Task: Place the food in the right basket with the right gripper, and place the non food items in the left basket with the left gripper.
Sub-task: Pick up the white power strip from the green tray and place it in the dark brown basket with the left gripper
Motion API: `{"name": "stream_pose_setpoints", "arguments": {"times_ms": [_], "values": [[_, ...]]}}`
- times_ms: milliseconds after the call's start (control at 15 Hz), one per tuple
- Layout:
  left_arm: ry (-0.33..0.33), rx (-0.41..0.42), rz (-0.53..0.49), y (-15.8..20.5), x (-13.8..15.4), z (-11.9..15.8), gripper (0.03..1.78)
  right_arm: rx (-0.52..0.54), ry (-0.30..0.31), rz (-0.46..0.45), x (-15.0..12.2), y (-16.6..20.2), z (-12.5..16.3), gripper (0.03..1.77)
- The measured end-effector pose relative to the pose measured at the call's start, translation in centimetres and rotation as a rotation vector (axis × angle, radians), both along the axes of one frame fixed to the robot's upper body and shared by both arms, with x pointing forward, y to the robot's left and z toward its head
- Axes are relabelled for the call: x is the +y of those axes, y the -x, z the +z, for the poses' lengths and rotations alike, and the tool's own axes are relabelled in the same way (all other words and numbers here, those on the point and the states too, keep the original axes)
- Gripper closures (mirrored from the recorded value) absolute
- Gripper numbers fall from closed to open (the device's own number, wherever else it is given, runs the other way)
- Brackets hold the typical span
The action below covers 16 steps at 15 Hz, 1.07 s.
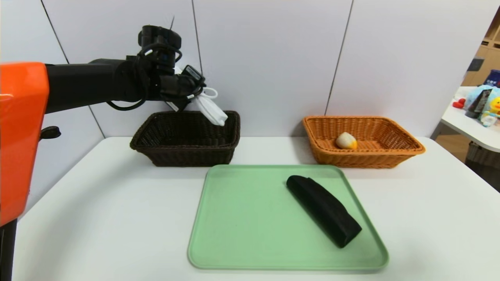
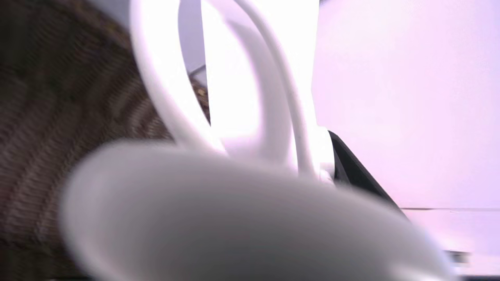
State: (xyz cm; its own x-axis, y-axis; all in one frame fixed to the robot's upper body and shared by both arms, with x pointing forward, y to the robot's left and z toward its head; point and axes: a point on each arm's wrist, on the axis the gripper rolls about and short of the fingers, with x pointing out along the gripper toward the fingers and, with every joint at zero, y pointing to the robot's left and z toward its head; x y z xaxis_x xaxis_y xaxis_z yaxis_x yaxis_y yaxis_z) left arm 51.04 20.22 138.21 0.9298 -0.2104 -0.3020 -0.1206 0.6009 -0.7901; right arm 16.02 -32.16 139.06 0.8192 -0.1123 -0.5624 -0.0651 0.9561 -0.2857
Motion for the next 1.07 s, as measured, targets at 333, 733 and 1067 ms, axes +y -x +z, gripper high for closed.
{"name": "stream_pose_setpoints", "arguments": {"times_ms": [333,733,1067], "values": [[0.106,0.088,0.06,1.2,0.8,0.5,1.01,0.001,0.0,-0.008,-0.2,0.2,-0.2,0.1],[0.115,0.107,0.23,0.8,0.6,-0.8,1.01,0.002,0.003,-0.011,-0.1,0.2,-0.3,0.1],[0.15,0.17,0.279,0.7,0.0,-2.0,1.01,0.015,0.004,-0.006,0.0,-0.2,-0.3,0.1]]}}
